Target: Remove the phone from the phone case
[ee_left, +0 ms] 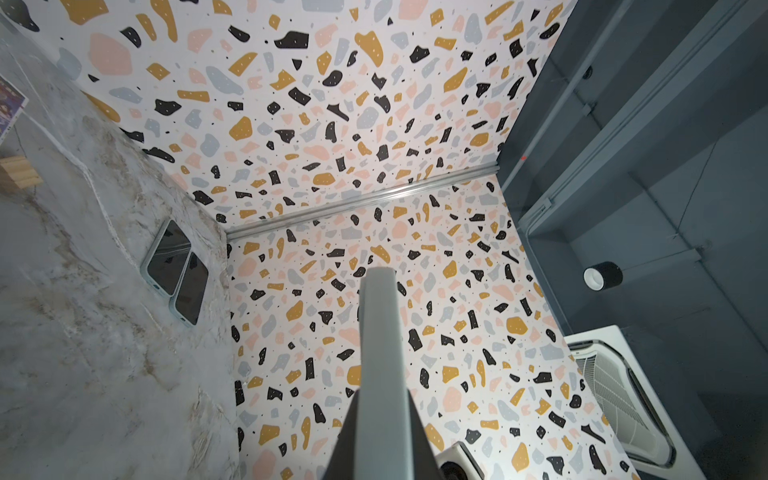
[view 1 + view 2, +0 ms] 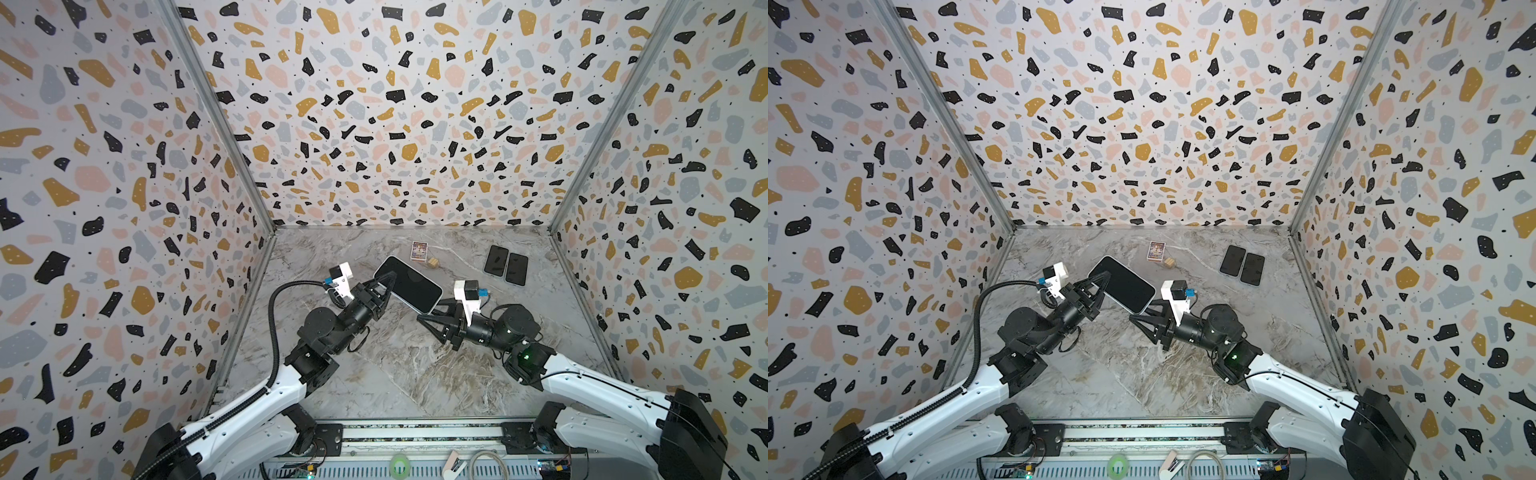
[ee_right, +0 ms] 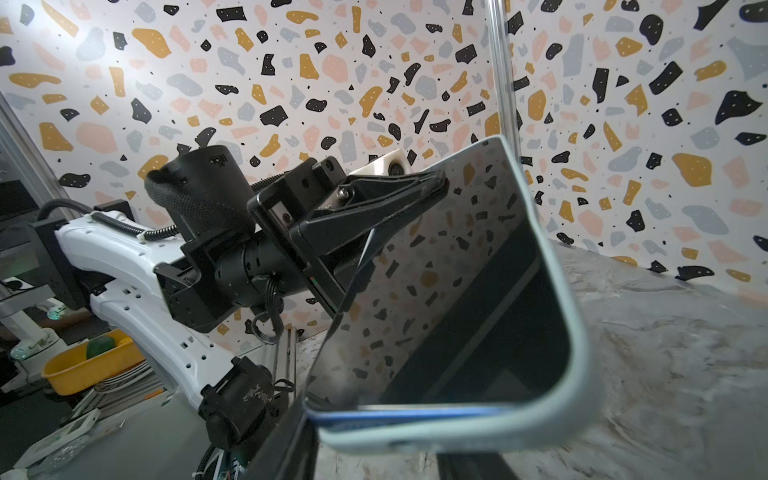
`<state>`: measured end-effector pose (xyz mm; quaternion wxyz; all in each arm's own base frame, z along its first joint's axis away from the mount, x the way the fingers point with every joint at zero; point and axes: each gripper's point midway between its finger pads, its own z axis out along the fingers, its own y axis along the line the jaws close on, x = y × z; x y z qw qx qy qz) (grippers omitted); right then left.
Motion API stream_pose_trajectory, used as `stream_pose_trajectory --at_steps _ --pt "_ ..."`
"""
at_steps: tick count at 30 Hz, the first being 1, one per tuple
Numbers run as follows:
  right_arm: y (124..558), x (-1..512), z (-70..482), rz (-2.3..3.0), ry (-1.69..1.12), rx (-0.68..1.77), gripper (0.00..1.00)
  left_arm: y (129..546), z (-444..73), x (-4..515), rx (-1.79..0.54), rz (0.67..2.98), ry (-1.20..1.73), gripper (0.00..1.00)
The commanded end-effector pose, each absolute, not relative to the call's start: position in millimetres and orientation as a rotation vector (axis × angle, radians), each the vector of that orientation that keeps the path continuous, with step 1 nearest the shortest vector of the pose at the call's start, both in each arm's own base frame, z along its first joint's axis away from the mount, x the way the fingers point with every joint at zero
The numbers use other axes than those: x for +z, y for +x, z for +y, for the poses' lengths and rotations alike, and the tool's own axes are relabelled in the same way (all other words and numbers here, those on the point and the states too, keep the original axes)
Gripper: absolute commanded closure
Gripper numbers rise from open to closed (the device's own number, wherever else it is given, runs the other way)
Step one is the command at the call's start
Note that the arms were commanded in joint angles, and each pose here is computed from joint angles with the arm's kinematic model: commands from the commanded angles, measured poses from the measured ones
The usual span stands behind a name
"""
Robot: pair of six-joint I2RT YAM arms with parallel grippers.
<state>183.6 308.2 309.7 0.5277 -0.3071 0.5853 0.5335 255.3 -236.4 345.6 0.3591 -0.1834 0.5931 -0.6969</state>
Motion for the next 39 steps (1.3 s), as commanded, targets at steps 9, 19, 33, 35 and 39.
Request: stream_pose_trajectory --at_steps 9,19,33,35,39 --pt "178.3 305.5 244.0 1.572 -0.450 1.377 0.24 245.5 -254.2 387.0 -1.847 1.472 -0.102 1.00" --pt "176.1 322.9 224.0 1.556 -0.362 1.533 0.21 233.0 -271.3 403.0 -1.941 1.425 0.074 1.00" --pt "164.9 347.5 228.3 1.400 -0.403 1.698 0.34 233.7 -273.1 397.0 -1.984 1.409 0.067 1.00" --pt "164.7 349.1 228.6 1.396 -0.407 1.698 0.39 234.5 -273.2 396.2 -1.983 1.409 0.065 1.00" --pt "164.1 350.7 228.3 1.384 -0.407 1.707 0.48 235.5 -273.6 394.6 -1.983 1.410 0.062 1.00"
